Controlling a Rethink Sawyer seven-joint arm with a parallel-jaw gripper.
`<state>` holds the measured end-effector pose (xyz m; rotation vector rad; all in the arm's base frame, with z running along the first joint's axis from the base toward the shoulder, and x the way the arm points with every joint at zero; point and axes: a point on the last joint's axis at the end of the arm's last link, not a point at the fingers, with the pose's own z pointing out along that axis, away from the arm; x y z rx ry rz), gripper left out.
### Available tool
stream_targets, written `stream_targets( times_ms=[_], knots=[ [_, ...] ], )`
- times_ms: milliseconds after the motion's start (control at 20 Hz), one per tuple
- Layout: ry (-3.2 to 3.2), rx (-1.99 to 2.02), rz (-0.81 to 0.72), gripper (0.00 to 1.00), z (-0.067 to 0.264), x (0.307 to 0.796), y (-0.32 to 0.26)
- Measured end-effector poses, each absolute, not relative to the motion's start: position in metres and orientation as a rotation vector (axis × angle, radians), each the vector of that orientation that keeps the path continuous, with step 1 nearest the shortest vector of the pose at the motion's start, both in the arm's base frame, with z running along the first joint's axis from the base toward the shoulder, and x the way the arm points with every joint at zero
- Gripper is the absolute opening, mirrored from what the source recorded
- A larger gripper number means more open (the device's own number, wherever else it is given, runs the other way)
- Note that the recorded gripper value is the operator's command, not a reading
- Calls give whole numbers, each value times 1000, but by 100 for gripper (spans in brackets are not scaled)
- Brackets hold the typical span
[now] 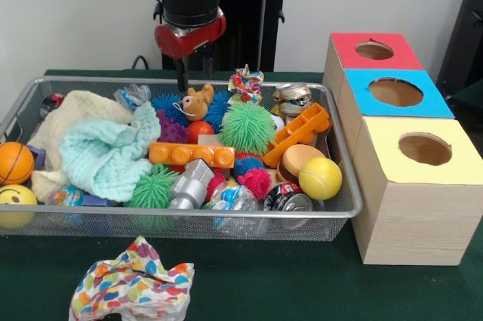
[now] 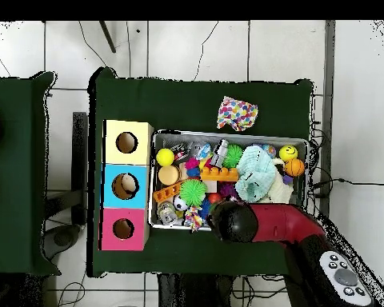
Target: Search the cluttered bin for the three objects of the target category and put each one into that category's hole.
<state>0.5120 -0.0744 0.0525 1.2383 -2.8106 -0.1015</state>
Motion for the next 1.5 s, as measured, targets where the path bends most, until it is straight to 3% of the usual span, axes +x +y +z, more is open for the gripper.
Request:
stream_targets(
  times_ms=[1500],
  knots=[
    [-2873, 1109, -92, 100, 4, 482, -84]
  ],
)
